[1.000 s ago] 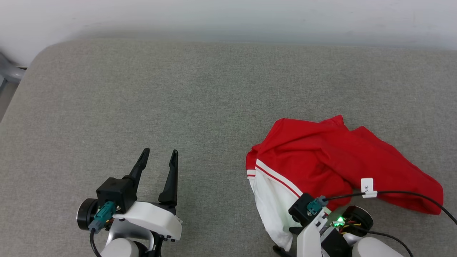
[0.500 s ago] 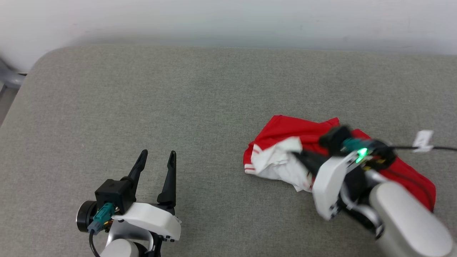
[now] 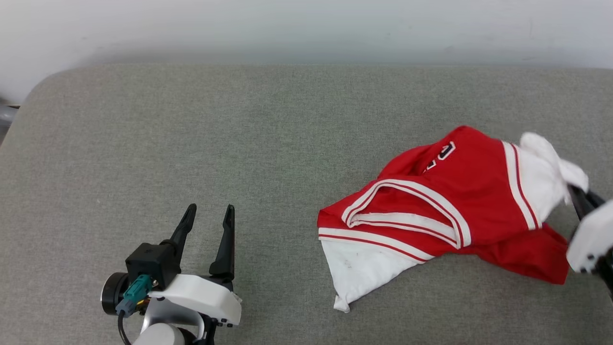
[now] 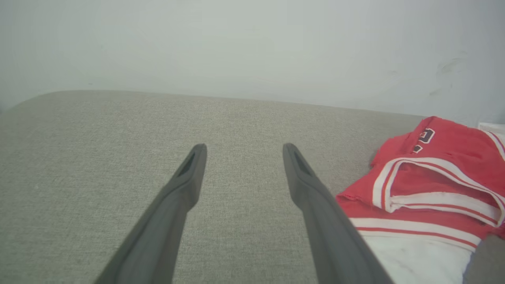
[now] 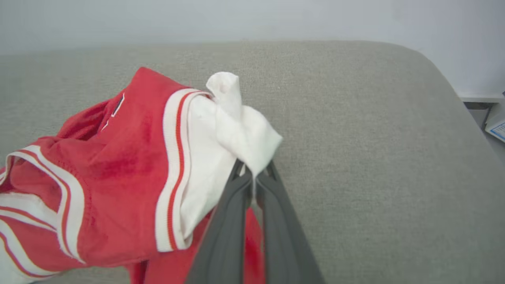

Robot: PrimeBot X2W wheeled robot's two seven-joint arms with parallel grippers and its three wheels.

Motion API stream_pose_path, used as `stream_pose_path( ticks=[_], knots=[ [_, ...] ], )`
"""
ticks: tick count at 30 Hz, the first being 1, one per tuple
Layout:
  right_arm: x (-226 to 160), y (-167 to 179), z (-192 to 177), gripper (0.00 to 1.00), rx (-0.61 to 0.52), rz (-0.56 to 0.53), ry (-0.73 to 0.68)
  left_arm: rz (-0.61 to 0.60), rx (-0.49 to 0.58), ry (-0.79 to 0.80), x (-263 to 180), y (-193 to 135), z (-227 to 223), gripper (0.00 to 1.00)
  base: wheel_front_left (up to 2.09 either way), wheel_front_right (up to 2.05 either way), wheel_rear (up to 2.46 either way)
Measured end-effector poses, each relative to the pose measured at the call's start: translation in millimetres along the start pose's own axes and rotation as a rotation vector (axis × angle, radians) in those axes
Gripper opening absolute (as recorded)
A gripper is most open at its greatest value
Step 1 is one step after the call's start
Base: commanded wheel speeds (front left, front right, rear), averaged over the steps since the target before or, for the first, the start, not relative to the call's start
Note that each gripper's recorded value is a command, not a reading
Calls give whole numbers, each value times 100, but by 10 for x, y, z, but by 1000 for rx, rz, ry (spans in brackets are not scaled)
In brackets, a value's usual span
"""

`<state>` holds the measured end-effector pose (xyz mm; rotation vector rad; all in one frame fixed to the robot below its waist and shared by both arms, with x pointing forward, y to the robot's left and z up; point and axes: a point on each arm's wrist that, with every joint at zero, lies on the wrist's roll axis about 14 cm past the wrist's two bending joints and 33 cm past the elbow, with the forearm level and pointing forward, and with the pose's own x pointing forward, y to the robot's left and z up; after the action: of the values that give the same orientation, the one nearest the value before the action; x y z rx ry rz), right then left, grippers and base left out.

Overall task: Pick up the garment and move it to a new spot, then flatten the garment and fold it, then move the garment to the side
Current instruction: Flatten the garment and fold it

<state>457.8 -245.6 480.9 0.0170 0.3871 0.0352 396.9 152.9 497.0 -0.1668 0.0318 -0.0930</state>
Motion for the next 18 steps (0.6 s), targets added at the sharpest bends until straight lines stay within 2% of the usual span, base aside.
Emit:
stream_pose_path(
  ticks=[5, 8, 9, 10, 11, 14, 18],
  knots=[
    [-231, -482, -628, 0, 144, -164, 119, 0, 4, 12, 8, 14, -39, 100, 0, 0, 0],
    [-355, -571, -973, 0, 202, -220, 182, 0, 8, 17, 14, 25, -50, 100, 0, 0, 0],
    [-384, -561, -1061, 11, 223, -229, 191, 0, 9, 19, 14, 29, -53, 100, 0, 0, 0],
    [-405, -551, -1112, 43, 238, -235, 190, 1, 10, 18, 13, 31, -49, 100, 0, 0, 0],
    [-415, -544, -1123, 100, 253, -241, 175, 1, 12, 18, 11, 34, -46, 100, 0, 0, 0],
    [-418, -543, -976, 100, 267, -253, 68, 2, 13, 12, -2, 40, -20, 100, 0, 0, 0],
    [-478, -529, -626, 100, 231, -258, -123, 10, 15, 7, -63, 58, 7, 100, 0, 0, 0]
  ],
)
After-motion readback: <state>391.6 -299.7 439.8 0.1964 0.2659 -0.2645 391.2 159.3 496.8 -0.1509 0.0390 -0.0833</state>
